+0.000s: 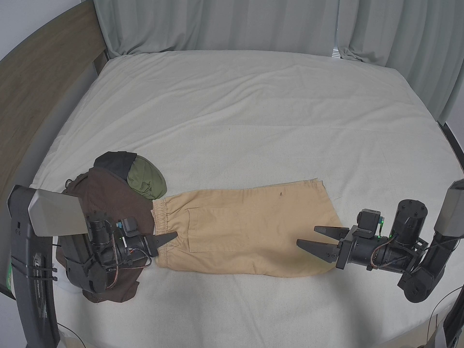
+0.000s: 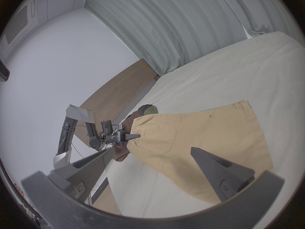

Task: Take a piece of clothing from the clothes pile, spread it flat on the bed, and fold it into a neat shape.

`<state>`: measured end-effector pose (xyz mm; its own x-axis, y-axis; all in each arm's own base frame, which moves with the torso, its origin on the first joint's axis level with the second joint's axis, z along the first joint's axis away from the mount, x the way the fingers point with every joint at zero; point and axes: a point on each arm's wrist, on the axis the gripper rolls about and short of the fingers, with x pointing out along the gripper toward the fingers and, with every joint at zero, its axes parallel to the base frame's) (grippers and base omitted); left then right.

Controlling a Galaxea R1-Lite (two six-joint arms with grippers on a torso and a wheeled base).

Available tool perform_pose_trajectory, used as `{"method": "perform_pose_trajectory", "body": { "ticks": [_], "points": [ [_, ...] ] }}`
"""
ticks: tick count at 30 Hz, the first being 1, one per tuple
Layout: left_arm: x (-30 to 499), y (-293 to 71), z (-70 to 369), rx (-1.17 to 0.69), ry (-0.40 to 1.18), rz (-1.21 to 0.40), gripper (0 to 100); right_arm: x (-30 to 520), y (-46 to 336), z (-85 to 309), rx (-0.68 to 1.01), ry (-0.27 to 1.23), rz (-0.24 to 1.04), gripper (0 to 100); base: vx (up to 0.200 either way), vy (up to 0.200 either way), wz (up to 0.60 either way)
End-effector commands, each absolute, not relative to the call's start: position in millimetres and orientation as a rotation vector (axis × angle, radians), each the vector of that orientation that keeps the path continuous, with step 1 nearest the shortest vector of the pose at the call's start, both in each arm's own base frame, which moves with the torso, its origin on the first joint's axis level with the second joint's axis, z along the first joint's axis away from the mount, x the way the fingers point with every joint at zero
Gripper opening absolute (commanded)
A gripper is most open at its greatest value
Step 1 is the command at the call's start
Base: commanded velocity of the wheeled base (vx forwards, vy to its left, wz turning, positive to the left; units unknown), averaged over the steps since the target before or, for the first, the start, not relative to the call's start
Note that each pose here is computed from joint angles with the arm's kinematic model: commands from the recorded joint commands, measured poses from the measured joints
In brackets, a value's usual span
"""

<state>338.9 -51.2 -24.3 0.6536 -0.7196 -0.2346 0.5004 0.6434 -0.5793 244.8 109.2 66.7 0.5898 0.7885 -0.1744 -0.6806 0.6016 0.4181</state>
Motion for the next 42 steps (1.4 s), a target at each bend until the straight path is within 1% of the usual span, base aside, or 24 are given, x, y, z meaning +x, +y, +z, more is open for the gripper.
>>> {"method": "perform_pose_trajectory", "body": {
  "ticks": [1,18,32,37,42],
  "points": [
    [334,-48,-14,-0.48,0.456,-0.736,0,245,109,65,0.325,0.368,0.869,100,0.0,0.0,0.0],
    [309,-15,10,-0.492,0.443,-0.741,0,244,110,64,0.323,0.371,0.872,100,0.0,0.0,0.0],
    [293,10,17,-0.517,0.446,-0.767,0,244,110,62,0.323,0.381,0.873,100,0.0,0.0,0.0],
    [291,22,20,-0.522,0.429,-0.741,0,245,110,61,0.324,0.385,0.869,100,0.0,0.0,0.0],
    [288,31,23,-0.528,0.418,-0.752,0,245,110,61,0.324,0.385,0.871,100,0.0,0.0,0.0]
  ]
}}
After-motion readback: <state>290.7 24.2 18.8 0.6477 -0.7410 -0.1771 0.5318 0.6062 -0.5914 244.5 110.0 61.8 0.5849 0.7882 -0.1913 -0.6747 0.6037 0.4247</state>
